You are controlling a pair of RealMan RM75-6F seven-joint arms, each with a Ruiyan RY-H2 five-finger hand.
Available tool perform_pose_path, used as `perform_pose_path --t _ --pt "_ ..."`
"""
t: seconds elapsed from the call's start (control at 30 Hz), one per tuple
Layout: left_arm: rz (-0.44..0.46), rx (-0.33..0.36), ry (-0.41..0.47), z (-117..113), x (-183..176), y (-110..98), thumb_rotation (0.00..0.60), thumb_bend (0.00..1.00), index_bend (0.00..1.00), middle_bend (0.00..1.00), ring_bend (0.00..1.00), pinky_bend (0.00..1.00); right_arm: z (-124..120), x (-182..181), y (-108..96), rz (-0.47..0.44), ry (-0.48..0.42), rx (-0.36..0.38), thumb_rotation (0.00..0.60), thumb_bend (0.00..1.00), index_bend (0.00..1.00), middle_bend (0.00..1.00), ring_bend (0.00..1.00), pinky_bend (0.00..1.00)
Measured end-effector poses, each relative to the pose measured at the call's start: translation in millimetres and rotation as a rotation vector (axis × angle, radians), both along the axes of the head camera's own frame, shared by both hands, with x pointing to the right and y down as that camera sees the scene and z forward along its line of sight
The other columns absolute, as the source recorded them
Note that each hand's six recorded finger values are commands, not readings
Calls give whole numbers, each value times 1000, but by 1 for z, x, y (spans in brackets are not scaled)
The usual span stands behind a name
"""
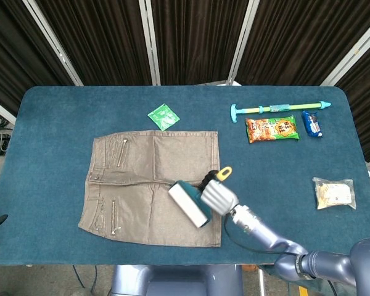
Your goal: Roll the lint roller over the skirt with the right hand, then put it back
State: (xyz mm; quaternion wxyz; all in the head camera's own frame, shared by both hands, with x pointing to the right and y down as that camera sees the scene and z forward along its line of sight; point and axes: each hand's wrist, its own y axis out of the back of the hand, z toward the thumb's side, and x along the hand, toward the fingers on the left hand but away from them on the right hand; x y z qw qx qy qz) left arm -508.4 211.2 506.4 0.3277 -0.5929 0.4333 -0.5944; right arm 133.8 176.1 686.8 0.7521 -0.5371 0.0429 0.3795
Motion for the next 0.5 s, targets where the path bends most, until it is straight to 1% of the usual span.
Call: perform_pose_path --t 0.2,0.3,0.4,0.5 --pt "-1 -1 -1 0 -1 0 600 0 0 0 0 0 -16 -41 32 -133 -42 -3 600 851 440 532 439 473" --pt "0 -2 1 1 -1 0 600 0 0 0 0 0 -21 -56 45 -185 -51 -5 600 850 440 533 439 473" --pt "1 -3 3 0 -1 0 600 0 0 0 0 0 -24 -65 51 -207 -54 -7 600 851 439 533 439 473" --pt "-1 -1 7 -1 -2 0 600 0 0 0 0 0 -22 -63 49 -196 -40 -2 600 851 439 533 438 473"
